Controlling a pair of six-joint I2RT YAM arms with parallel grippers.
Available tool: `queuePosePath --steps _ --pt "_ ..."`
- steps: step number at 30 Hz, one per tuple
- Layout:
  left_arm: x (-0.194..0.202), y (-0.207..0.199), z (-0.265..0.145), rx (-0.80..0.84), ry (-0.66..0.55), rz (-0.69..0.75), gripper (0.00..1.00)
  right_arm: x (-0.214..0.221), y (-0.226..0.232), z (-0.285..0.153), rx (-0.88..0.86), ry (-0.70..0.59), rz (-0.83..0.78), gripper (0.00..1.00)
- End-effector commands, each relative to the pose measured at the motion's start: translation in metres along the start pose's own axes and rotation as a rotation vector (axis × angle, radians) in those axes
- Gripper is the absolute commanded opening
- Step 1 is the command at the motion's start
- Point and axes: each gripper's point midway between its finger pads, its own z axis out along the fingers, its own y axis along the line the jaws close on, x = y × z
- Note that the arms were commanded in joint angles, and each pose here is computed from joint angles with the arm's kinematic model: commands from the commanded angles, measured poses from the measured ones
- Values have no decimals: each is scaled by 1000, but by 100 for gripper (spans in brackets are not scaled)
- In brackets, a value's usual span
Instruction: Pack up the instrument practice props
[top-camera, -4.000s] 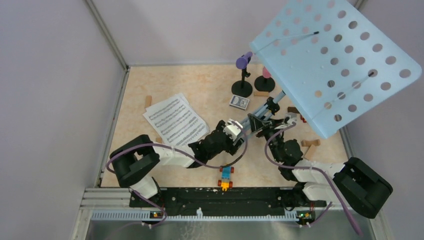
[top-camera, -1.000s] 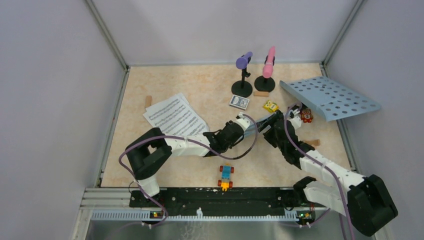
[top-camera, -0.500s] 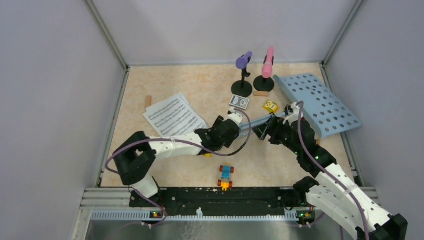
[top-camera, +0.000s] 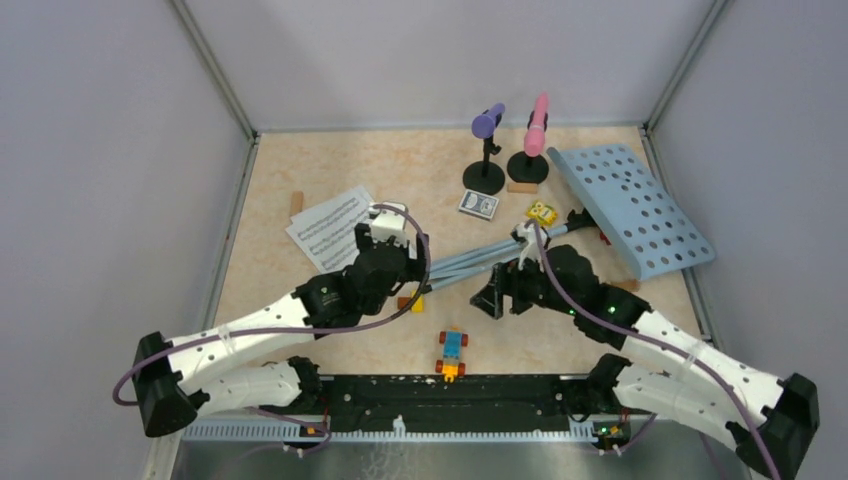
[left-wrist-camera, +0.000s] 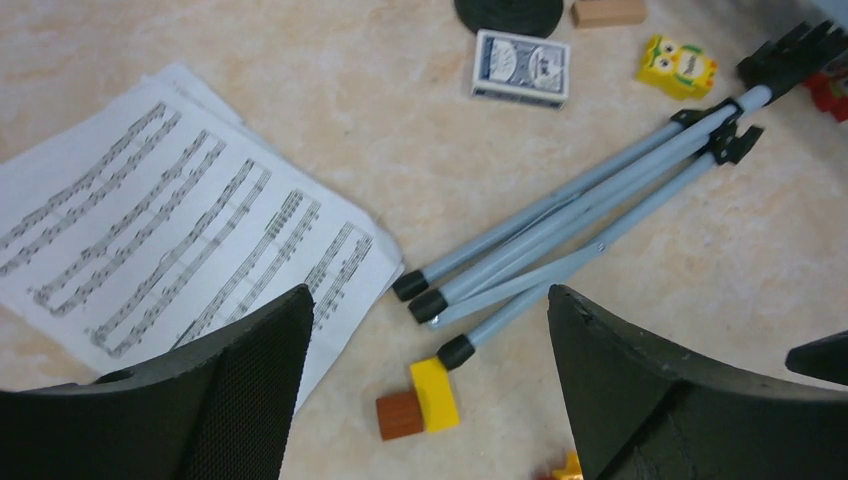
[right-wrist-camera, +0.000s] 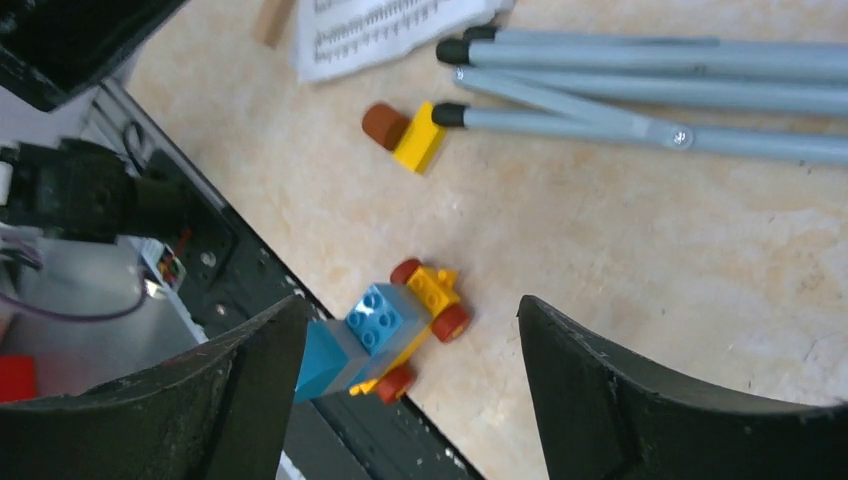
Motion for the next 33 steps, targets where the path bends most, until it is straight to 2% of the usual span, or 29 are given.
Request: queuePosePath --steps 1,7,10,14,17,20,24,27,29,33 --pt "25 30 -17 -81 66 -40 91 9 -5 -2 213 87 -73 76" --pt "20 43 -34 -99 75 -75 92 70 -14 -3 504 295 -64 76" --pt "7 45 -41 -113 74 -86 93 98 -6 4 524 303 13 76" --pt "-28 47 -54 -119 28 -112 93 123 8 31 429 286 160 73" --pt "-54 49 -65 -114 -17 -130 93 112 38 62 328 244 199 73" --pt "-76 52 -75 -111 -60 -151 93 110 76 101 217 271 211 73" --pt "-96 58 -86 -121 -104 -177 93 99 146 158 -88 255 376 73" --pt "-107 64 -93 -134 -134 -185 93 70 177 196 -260 204 475 73" --pt "-112 69 -96 -151 -147 -181 93 35 190 218 -364 123 499 73" --pt "-119 72 -101 -156 -152 -178 94 -24 171 222 -376 3 468 73"
